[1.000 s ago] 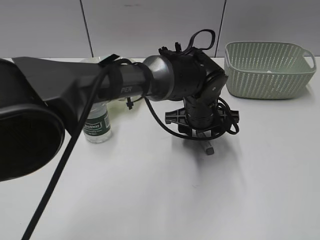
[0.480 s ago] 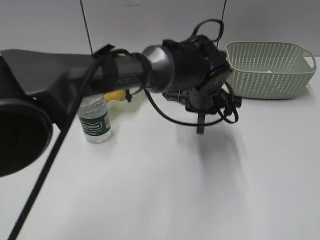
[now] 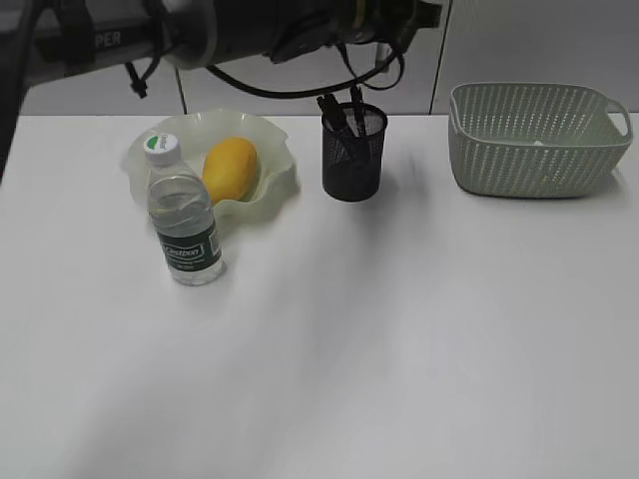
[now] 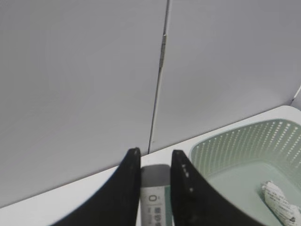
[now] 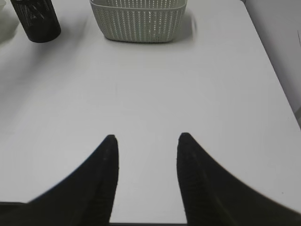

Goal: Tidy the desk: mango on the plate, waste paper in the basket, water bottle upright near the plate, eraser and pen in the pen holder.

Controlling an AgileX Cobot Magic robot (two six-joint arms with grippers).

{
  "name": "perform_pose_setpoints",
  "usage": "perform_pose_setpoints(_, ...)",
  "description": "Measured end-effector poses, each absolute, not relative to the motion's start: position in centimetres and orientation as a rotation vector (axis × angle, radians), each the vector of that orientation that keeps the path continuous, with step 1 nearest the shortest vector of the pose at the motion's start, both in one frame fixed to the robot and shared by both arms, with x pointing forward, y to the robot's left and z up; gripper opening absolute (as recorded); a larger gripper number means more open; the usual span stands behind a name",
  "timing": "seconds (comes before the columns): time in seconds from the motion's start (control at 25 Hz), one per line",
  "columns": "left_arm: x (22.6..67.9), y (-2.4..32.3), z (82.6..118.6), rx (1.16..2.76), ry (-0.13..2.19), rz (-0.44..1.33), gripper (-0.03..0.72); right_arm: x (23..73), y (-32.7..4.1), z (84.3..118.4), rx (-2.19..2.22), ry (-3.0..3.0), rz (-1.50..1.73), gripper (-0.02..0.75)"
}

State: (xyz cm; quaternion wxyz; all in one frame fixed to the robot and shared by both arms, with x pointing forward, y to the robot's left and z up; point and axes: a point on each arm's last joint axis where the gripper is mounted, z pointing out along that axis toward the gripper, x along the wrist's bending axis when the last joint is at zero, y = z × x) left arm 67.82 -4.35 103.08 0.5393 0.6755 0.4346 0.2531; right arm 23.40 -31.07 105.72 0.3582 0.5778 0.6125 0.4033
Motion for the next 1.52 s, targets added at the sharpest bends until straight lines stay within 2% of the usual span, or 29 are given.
perform_pose_setpoints(0.24, 69.5, -3.9, 99.0, 1.634, 1.039, 0.572, 0.137, 23.4, -31.1, 105.7, 1.491, 1.58, 1.041, 0.34)
perform_pose_setpoints(0.52, 70.0, -3.0, 97.8, 1.698, 1.105, 0.648, 0.143, 23.4, -31.1, 105.7, 1.491, 1.58, 1.041, 0.34)
perform_pose_setpoints(0.6, 70.1, -2.7, 97.6, 1.709, 1.128, 0.665, 0.178, 23.4, -31.1, 105.7, 1.491, 1.58, 1.041, 0.34)
perform_pose_setpoints(0.84, 70.2, -2.7, 97.7, 1.698, 1.121, 0.652, 0.386, 23.4, -31.1, 105.7, 1.491, 1.58, 1.041, 0.34)
perform_pose_setpoints(1.0, 69.7, -2.1, 100.5, 1.645, 1.167, 0.65, 0.421, 23.4, -31.1, 105.7, 1.491, 1.58, 1.041, 0.34)
perform_pose_setpoints(1.12, 68.3, -0.6, 105.7, 1.605, 1.201, 0.7, 0.393, 23.4, -31.1, 105.7, 1.491, 1.58, 1.041, 0.34)
perform_pose_setpoints(1.28, 64.4, 1.6, 110.2, 1.788, 1.115, 0.672, 0.295, 23.4, -31.1, 105.7, 1.491, 1.58, 1.041, 0.34)
perform_pose_setpoints(1.4, 60.2, 3.5, 110.3, 1.998, 1.048, 0.56, 0.273, 23.4, -31.1, 105.7, 1.491, 1.58, 1.04, 0.34)
perform_pose_setpoints(1.52, 55.0, 6.9, 111.2, 2.073, 1.021, 0.507, 0.267, 23.4, -31.1, 105.7, 1.491, 1.58, 1.04, 0.34)
